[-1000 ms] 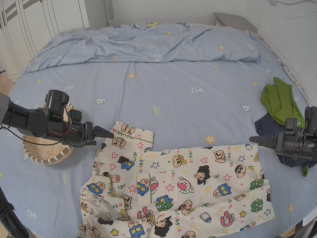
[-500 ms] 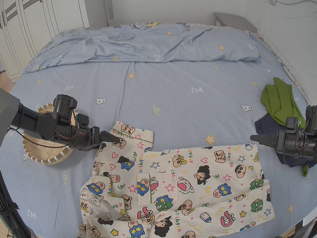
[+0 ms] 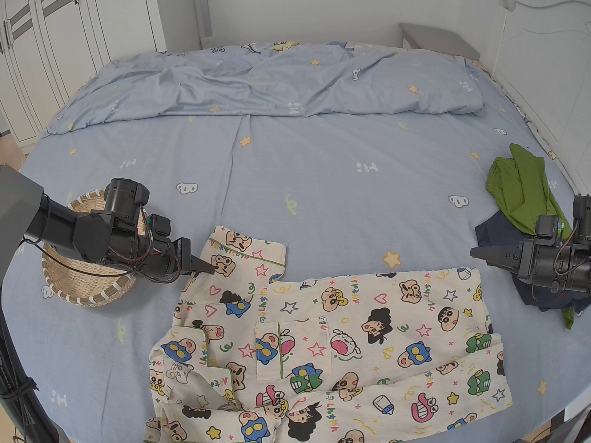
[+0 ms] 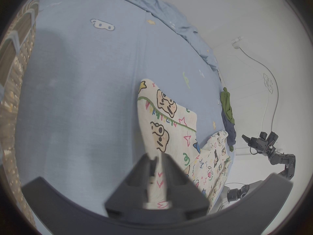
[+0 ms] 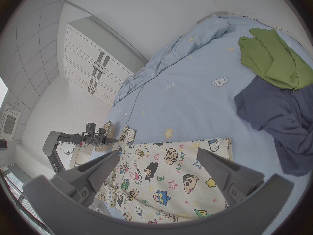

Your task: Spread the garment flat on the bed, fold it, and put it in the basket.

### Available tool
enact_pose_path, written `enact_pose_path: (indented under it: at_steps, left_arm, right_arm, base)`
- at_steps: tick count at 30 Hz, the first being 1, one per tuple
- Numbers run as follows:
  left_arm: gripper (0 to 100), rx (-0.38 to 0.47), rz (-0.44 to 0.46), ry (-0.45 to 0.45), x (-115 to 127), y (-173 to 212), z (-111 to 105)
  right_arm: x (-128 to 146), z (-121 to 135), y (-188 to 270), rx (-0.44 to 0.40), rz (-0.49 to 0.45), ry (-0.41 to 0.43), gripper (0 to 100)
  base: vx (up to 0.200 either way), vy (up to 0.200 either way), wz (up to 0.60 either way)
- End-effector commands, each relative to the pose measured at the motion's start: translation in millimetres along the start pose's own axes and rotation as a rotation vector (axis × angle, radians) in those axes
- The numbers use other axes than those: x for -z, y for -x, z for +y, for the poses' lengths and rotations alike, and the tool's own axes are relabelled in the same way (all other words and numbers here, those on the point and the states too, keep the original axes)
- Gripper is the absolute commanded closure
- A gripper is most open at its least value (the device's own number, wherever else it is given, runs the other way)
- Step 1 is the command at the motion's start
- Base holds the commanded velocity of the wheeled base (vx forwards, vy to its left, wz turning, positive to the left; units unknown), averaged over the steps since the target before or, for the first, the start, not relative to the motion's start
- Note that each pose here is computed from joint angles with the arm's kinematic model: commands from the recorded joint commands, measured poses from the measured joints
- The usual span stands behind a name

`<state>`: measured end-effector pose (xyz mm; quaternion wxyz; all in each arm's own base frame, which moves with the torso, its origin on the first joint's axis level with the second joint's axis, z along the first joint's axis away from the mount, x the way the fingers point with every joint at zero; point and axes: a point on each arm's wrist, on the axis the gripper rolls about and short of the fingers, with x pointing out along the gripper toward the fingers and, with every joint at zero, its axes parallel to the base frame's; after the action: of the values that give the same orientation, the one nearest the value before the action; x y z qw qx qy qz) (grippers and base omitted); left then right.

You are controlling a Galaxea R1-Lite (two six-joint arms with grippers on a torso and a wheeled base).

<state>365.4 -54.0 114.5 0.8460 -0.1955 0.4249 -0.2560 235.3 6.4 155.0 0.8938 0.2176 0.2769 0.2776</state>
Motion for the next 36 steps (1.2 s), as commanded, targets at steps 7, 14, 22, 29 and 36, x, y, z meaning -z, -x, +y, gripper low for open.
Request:
enact_pose_path:
  at_steps: [7, 14, 22, 29, 36]
  left_arm:
    - [100, -0.008, -0.015, 0.006, -2, 6, 4]
    - [100, -0.027, -0.037, 0.025, -4, 20, 9]
    - [100, -0.055, -0.048, 0.060, -3, 28, 23]
    - [100, -0.050, -0.040, 0.054, -2, 26, 21]
    - [100, -0.048, -0.038, 0.052, -2, 25, 19]
  right_arm:
    - [-4, -8, 2, 0.057, -0.025, -0.006, 0]
    - [-5, -24, -11, 0.105, 0.002, -0.023, 0]
    - [-3, -50, -44, 0.185, 0.053, 0.014, 0]
    - [2, -63, -60, 0.181, 0.054, 0.011, 0]
    - [6, -82, -75, 0.186, 0.043, 0.006, 0]
  base:
    - [0.000, 0.000, 0.00]
    - [0.000, 0.000, 0.00]
    - [0.000, 0.000, 0.00]
    - [0.000, 0.000, 0.00]
    - [0.000, 0.000, 0.00]
